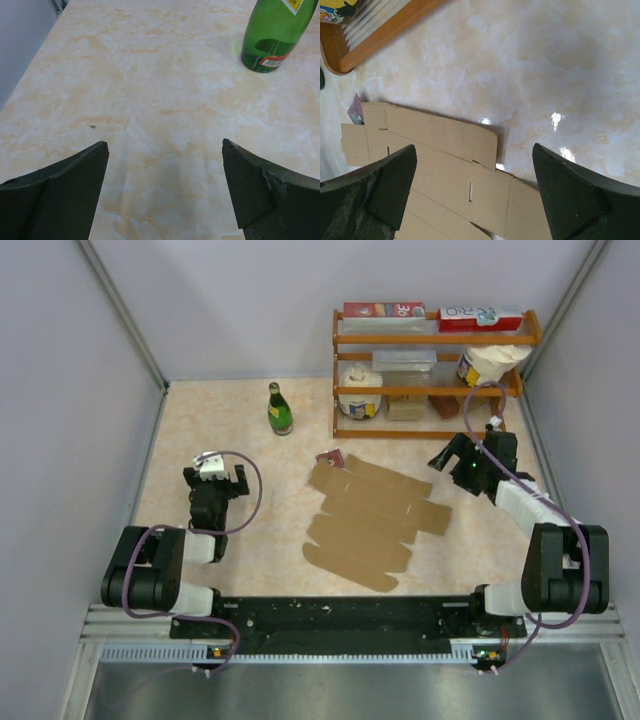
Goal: Fold the paper box
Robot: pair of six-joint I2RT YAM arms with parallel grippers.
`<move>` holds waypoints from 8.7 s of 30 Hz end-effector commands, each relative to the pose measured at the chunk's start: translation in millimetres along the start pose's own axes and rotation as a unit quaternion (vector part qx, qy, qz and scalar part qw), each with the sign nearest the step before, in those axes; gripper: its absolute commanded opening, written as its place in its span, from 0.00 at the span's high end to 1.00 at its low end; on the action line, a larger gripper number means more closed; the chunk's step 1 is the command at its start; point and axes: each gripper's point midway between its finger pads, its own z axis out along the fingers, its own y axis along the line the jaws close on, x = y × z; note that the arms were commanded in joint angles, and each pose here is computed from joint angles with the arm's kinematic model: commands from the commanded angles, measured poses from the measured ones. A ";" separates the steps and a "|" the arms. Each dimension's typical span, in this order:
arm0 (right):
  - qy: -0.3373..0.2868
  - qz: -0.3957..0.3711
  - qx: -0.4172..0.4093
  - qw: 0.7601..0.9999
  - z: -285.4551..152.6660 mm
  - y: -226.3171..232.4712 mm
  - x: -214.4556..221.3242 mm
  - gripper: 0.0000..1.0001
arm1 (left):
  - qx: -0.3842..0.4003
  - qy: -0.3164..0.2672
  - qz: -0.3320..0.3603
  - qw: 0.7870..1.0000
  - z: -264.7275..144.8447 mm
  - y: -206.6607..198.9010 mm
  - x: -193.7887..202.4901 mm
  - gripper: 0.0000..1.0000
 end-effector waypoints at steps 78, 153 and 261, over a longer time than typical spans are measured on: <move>-0.153 -0.038 0.004 0.987 -55.8 -7.6 -22.7 0.05 | -0.001 0.184 -0.188 0.965 -6.2 -43.4 -53.0 0.09; 0.170 -0.071 -0.085 0.979 46.1 1.0 69.6 0.49 | 0.349 0.418 -0.062 0.836 -148.4 -319.3 84.8 0.44; -0.133 -0.303 -0.337 0.881 -126.9 124.2 38.8 1.00 | 0.636 0.093 0.085 0.762 -53.4 -321.1 -175.4 0.25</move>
